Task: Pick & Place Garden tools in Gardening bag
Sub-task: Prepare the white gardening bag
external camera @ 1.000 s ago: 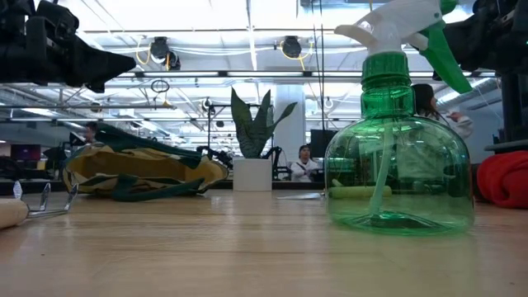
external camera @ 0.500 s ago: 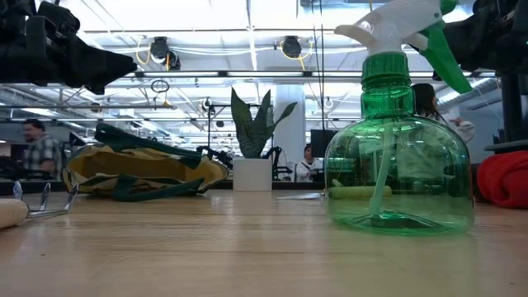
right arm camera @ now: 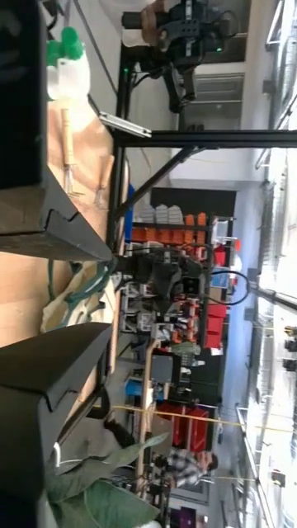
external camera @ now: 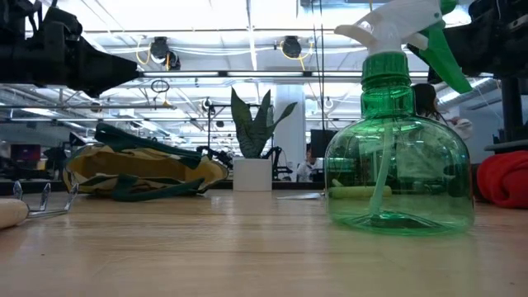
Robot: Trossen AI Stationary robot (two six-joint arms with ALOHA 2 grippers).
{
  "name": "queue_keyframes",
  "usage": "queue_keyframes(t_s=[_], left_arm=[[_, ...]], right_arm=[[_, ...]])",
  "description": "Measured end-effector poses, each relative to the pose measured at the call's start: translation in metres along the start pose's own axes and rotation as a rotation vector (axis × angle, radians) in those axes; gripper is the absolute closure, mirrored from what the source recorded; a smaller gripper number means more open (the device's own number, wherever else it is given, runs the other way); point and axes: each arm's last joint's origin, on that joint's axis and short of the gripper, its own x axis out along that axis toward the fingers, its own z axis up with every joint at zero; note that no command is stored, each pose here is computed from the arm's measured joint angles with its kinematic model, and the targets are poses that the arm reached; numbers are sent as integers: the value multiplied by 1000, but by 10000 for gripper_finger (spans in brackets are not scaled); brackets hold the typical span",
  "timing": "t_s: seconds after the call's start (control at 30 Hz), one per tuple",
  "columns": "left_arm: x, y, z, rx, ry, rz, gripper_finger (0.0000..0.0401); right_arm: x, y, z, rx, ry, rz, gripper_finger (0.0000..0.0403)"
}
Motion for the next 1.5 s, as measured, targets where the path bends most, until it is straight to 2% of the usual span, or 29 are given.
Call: queue_keyframes(t_s=[0.33,0.93,1.2,1.33,1.5], left_arm=[[2,-2,-1,-28,16,-54,203],[41,-9,27,11,278,-103,203],[55,-23,21,38,471,-189,203],[58,-33,22,80,496,-212,203],[57,-44,21,57,518,-208,203]], right_arm=[[6,0,4,-7,-39,-3,277],[9,0,2,-2,-28,-2,277],[9,0,2,-3,-28,-2,277],[9,0,2,-2,-28,-2,277],[9,0,2,-3,-27,-2,277]])
